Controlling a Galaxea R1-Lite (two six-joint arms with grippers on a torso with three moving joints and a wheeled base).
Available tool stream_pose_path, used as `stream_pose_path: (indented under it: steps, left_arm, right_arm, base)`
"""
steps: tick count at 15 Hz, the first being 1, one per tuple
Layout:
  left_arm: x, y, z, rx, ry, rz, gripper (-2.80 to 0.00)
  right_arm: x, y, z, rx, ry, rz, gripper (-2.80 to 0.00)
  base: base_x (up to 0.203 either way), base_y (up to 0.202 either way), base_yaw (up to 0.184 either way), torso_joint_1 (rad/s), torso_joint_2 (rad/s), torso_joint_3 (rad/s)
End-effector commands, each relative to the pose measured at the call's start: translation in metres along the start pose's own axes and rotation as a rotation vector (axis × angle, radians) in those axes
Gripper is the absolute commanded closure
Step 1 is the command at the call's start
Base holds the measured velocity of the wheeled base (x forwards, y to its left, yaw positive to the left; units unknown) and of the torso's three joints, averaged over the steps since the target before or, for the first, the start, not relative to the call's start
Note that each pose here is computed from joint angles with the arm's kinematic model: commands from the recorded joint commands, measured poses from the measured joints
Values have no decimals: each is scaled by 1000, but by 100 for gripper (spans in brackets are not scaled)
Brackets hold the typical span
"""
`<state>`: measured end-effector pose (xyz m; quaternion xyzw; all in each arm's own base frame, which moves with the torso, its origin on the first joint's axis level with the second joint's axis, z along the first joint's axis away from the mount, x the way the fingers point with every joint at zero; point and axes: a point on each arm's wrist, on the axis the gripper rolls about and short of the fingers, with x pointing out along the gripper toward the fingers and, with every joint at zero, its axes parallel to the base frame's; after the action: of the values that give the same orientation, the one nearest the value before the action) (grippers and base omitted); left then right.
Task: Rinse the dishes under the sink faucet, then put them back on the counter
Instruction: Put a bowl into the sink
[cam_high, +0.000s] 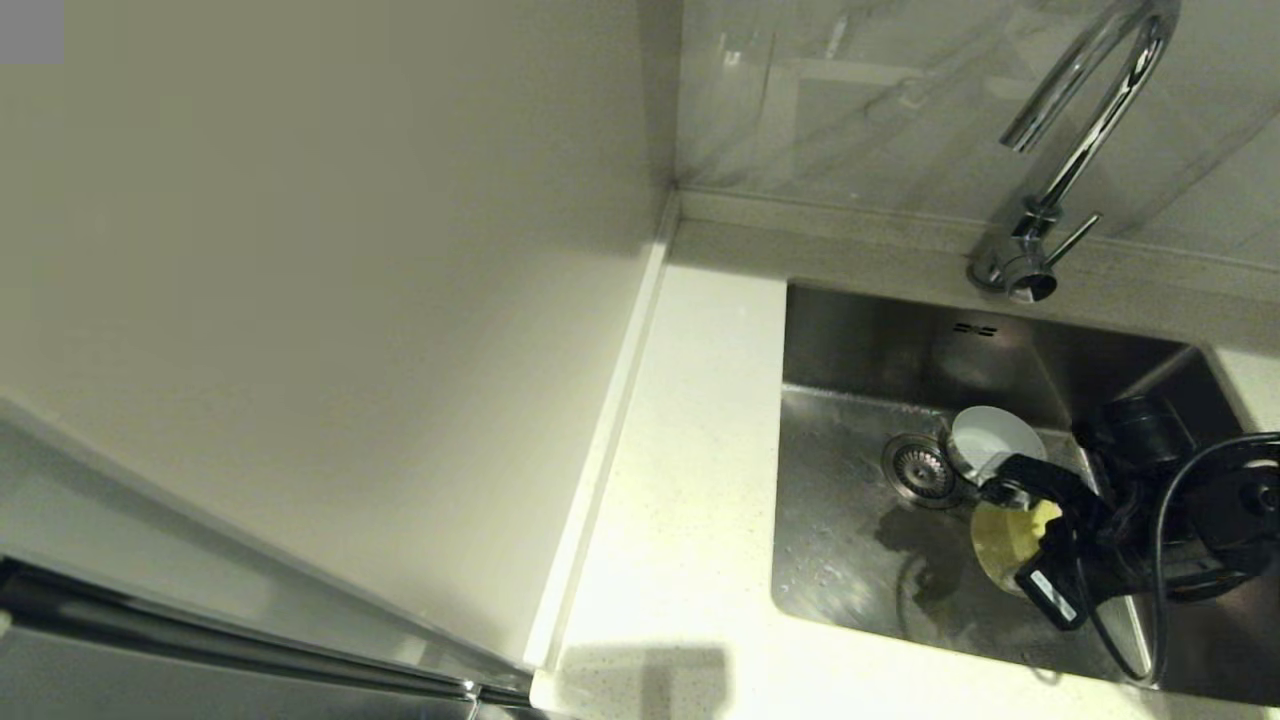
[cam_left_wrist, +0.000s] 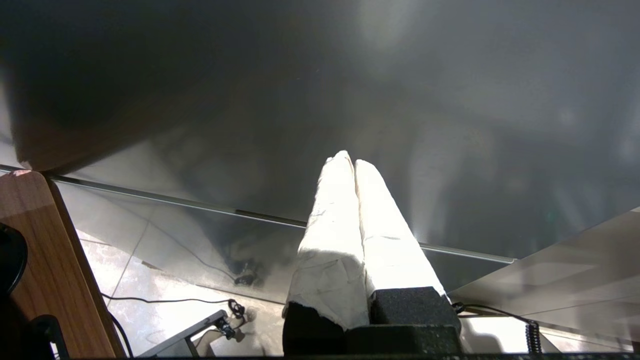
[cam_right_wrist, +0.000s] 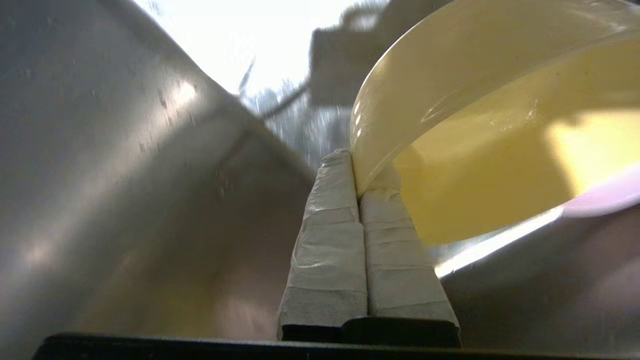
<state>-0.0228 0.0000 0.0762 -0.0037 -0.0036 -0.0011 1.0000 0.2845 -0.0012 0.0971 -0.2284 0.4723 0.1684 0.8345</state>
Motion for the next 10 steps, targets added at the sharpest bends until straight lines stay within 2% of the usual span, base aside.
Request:
stream_pose_path:
  steps: [1,4,7,9,10]
  left_arm:
    - [0,0,-1,0,3,1,0]
    - [0,0,-1,0,3,1,0]
    - [0,0,-1,0,3,1,0]
    - [0,0,-1,0,3,1,0]
    - [0,0,-1,0,3,1,0]
  right_arm:
    - [11,12,1,-51,-53,-34,0]
    - [31,17,-1,-114,-91,-74,0]
    - [44,16,-3,-118,-38,-107,0]
    - [48,15,-2,-118,-56,-126,0]
    - [48,14,-1,-118,-61,-130,-280]
  base:
    - [0,0,0,0,0,0]
    - [0,0,0,0,0,0]
    - [0,0,0,0,0,0]
    - [0,0,0,0,0,0]
    - [0,0,0,0,0,0]
